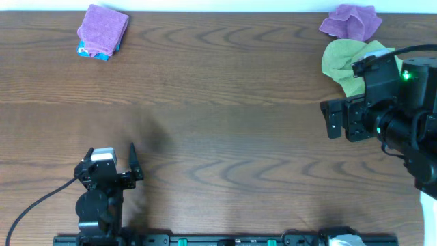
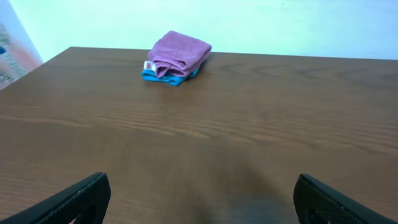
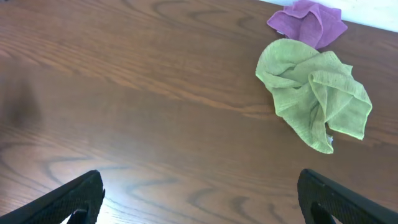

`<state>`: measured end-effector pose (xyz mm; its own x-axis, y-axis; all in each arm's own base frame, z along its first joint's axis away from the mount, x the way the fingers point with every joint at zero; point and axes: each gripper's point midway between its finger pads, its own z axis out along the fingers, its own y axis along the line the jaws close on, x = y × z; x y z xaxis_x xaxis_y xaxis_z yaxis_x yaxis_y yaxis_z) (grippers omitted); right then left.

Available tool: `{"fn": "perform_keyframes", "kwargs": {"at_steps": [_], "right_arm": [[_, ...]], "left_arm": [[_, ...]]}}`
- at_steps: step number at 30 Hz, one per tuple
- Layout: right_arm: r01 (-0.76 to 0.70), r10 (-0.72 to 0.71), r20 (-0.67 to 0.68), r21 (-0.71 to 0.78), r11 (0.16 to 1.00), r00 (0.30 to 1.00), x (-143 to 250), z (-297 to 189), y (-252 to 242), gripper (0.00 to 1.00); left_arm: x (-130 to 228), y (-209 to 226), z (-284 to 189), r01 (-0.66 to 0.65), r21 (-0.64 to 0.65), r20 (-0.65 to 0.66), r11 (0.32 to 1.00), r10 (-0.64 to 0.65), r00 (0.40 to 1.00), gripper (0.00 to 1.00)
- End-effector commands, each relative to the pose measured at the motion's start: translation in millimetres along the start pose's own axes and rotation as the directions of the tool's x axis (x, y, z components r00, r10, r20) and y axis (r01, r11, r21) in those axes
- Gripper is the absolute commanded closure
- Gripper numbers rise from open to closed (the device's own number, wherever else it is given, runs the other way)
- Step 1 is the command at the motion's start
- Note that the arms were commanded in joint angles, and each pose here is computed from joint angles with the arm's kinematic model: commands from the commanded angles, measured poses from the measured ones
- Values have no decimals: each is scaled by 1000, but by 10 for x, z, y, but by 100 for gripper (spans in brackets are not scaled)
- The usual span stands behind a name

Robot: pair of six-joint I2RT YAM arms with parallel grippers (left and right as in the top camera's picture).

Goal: Fold the cloth

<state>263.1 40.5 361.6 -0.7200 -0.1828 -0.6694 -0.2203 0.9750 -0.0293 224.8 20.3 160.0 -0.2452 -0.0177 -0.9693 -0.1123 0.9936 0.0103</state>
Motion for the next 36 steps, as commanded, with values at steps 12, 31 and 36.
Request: {"fn": "perform_keyframes", "kwargs": {"at_steps": [12, 31, 36], "right_arm": [[10, -10, -1, 15, 1000, 1000, 8, -3, -34, 1], [10, -10, -1, 15, 1000, 1000, 8, -3, -34, 1], [10, -10, -1, 15, 1000, 1000, 8, -3, -34, 1]], "left_arm": [[219, 88, 140, -10, -55, 9, 998, 11, 1000, 5], [262, 117, 156, -16, -72, 2, 997, 16, 1000, 5], [263, 117, 156, -16, -72, 1, 997, 16, 1000, 5]]}}
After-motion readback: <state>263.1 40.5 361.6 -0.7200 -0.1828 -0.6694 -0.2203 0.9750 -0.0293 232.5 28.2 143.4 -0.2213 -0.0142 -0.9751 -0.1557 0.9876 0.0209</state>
